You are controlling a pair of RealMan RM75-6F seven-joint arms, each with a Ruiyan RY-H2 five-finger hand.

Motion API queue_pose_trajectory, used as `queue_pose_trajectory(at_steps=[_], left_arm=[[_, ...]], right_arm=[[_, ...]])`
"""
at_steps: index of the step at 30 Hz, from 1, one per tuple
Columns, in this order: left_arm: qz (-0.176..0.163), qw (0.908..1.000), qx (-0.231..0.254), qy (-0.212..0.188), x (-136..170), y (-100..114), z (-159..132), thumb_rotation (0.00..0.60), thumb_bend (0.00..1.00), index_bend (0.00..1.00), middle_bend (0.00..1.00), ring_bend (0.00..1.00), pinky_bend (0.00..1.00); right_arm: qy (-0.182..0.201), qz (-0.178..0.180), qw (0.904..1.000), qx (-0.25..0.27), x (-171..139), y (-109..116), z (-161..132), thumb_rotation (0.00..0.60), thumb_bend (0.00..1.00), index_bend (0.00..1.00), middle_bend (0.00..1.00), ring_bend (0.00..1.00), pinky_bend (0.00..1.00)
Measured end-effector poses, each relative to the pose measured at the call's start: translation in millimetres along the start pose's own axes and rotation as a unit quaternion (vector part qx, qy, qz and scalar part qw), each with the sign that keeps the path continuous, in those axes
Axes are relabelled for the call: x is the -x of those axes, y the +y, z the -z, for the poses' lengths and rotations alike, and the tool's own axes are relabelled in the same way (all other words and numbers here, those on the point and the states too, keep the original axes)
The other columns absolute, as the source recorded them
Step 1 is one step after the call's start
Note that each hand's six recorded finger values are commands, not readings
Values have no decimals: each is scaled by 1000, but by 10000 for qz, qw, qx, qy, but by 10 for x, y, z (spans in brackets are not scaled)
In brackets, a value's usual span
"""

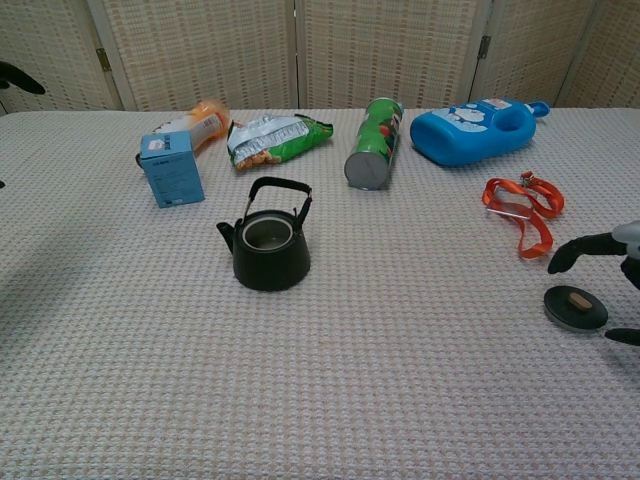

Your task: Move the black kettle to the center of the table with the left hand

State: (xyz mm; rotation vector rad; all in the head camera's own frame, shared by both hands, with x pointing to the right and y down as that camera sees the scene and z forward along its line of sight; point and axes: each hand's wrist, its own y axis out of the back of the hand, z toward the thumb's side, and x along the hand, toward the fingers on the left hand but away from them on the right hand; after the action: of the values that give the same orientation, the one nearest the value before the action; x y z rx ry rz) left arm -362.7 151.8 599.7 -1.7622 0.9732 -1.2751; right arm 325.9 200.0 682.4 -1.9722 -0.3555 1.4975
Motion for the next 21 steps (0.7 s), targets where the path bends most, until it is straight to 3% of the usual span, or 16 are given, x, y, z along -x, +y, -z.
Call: queue_pose_trajectory(at_steps=[21], left_arm=[[-26,9999,59,112,7,-11,89,600,207,167,99,85,0]], right_arm=[[70,39,9995,-321,148,-22,-105,600,307,293,310,745,622]])
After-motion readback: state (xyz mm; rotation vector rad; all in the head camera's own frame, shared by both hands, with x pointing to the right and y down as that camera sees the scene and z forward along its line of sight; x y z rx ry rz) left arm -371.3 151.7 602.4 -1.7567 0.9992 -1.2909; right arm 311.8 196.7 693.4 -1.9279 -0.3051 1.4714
